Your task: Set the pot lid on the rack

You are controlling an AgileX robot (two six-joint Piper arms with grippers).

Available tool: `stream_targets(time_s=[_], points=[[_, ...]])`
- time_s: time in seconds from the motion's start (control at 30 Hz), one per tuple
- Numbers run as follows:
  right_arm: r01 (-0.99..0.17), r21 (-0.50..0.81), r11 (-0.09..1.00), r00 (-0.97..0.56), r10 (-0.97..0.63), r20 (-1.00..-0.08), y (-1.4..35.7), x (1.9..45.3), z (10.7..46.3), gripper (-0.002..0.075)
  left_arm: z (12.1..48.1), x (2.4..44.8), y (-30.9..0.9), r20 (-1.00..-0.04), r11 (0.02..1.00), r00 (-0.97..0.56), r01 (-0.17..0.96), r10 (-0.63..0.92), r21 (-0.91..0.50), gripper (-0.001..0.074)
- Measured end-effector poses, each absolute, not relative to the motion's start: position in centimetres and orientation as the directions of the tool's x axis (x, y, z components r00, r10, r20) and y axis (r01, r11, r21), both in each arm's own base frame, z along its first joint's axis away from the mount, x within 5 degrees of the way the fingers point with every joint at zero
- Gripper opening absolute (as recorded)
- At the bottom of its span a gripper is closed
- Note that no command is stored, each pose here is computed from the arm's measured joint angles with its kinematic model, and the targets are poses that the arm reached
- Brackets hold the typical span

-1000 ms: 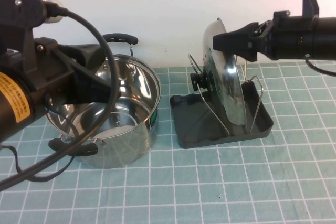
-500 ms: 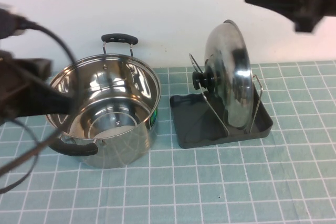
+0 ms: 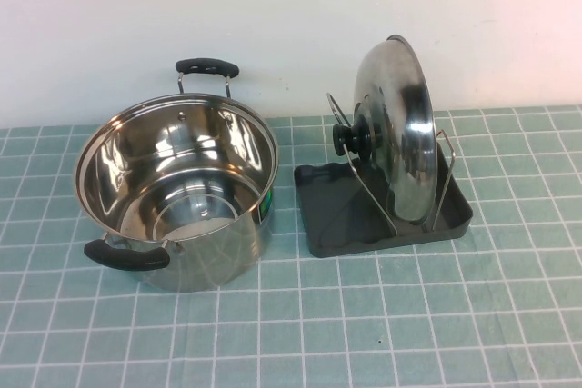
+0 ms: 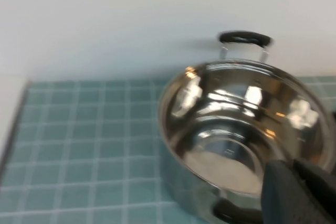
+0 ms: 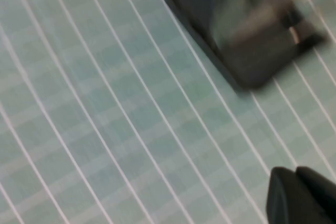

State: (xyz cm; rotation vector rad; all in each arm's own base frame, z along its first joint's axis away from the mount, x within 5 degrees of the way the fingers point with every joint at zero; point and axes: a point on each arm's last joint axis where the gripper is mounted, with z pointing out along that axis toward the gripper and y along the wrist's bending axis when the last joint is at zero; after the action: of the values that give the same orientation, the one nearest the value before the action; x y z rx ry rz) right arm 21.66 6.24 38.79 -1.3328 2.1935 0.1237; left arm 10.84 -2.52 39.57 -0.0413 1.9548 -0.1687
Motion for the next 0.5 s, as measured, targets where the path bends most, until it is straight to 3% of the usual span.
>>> stream_targets(time_s=[0.17,0.3,0.5], points=[[-0.706,-0.364,0.608,-0.457,-0.783,-0.422,3.5,18.8,37.9,0.0007,38.7,9.4,-2.6,-0.920,0.967,-0.367,0.147,-0.140,-0.206,-0.0001],[-0.618,-0.435,0.654,-0.458,-0.750,-0.476,2.6,15.9,35.7,0.0006,36.9,9.0,-3.2,-0.954,0.945,-0.275,0.263,-0.119,-0.193,-0.0001],[-0.533,-0.430,0.729,-0.421,-0.669,-0.612,2.1,11.6,31.6,0.0003,33.1,8.2,-3.8,-0.983,0.903,-0.152,0.399,-0.105,-0.158,-0.0001]])
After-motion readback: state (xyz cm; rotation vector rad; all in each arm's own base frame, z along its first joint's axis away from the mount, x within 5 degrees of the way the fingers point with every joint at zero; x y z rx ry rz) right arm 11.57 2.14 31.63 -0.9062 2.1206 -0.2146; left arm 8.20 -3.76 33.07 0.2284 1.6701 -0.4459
